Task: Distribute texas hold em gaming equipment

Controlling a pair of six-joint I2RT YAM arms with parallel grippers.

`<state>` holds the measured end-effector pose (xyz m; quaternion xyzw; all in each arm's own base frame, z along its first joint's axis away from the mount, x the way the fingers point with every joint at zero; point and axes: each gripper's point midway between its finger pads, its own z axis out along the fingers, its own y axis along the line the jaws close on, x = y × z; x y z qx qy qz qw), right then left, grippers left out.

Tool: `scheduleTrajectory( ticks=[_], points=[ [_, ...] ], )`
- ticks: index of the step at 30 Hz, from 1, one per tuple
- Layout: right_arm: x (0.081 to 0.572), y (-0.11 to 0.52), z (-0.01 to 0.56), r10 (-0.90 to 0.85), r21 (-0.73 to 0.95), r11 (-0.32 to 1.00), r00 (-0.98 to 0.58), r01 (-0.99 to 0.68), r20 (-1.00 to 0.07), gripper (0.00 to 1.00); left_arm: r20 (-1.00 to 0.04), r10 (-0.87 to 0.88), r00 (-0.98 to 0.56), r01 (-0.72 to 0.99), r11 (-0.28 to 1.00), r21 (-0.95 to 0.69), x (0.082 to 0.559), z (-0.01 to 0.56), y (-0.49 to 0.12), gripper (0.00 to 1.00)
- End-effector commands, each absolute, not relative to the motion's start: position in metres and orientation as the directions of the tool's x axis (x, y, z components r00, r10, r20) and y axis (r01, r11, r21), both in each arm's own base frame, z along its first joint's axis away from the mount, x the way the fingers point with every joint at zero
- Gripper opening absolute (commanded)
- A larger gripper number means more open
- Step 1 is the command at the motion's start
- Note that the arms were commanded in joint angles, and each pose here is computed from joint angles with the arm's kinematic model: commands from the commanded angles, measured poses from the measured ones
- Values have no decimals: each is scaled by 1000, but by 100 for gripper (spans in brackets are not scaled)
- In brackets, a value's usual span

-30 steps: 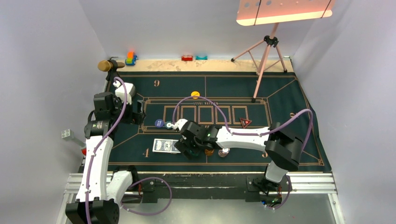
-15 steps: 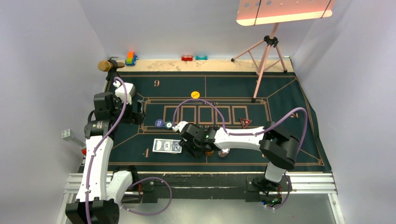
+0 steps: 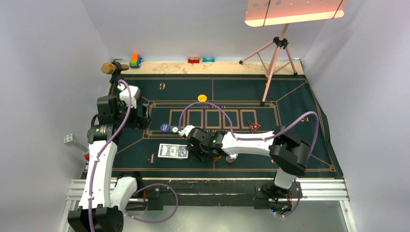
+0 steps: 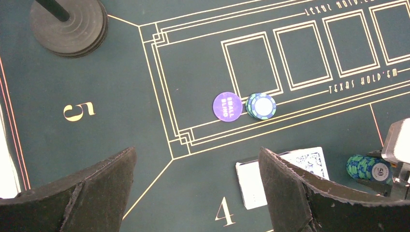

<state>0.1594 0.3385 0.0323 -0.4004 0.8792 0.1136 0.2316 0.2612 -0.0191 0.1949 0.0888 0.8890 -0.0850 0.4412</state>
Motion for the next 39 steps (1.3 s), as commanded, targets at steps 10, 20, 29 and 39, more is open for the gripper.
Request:
scheduleTrajectory(
  ticks=[10, 20, 29, 39],
  points=[
    [203, 351, 120, -525, 5, 710, -535, -704, -662, 22, -817, 89, -569, 255, 964, -73, 263, 202, -21, 100],
    [365, 298, 149, -248, 36, 919, -648, -392, -720, 12, -816, 92, -571, 258, 964, -71, 263, 201, -21, 100],
    [456, 277, 105, -181, 8, 967, -706, -255, -685, 12, -816, 97, -570, 265, 962, -71, 263, 201, -22, 100],
    [467, 285, 53, -202, -2, 966, -753, -257, -627, 17, -818, 98, -567, 267, 961, -69, 263, 202, -22, 100]
  ],
)
